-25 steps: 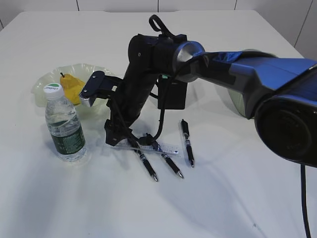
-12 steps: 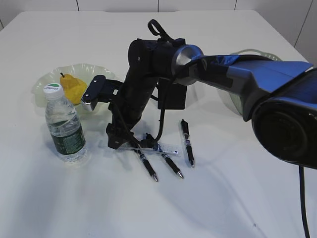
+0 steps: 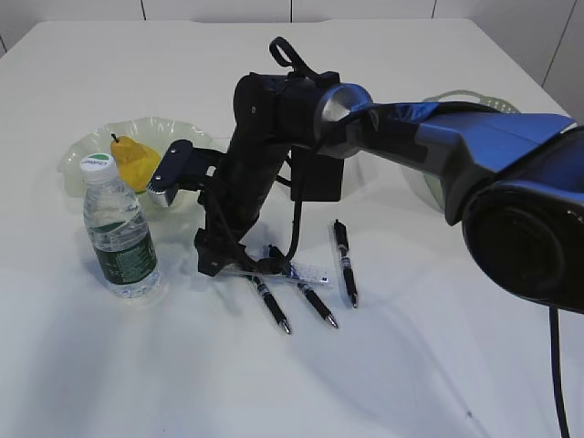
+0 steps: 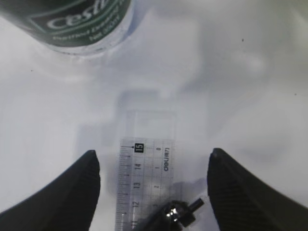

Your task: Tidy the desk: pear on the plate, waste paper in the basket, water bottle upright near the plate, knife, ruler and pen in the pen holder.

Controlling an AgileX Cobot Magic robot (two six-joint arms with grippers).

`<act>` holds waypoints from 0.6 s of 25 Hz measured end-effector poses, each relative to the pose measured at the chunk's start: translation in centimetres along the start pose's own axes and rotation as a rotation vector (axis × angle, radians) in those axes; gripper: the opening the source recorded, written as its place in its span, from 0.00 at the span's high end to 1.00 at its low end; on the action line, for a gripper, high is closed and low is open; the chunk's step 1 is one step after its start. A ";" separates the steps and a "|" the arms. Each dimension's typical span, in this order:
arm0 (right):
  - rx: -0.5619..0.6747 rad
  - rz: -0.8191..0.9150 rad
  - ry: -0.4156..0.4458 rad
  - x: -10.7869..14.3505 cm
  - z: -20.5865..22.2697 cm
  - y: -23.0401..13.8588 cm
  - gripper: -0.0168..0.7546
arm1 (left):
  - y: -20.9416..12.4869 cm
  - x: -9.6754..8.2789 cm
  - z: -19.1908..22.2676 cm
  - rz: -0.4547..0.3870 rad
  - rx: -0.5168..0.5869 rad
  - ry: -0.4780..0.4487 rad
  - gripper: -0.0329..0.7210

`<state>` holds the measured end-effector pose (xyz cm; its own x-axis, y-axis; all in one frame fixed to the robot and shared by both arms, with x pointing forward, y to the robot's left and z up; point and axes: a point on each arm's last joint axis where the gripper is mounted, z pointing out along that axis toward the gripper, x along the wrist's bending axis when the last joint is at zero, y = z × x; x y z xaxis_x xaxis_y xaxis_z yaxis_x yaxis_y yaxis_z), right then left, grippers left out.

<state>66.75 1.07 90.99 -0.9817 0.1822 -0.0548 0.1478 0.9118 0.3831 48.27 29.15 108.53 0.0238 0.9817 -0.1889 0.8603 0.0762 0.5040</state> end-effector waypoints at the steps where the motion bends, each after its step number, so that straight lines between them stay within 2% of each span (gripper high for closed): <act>1: 0.000 -0.002 0.001 0.1 0.0 0.1 0.31 | 0.0 0.0 0.0 0.000 0.000 0.000 0.35; 15: 0.025 -0.020 0.010 0.6 1.2 0.0 0.31 | 0.0 0.0 0.0 0.000 -0.002 0.000 0.35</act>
<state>66.34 1.66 89.84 -0.9857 0.1604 -0.0523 0.1314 0.9241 0.3588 48.28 29.15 108.54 0.0237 0.9817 -0.1888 0.8594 0.0765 0.5055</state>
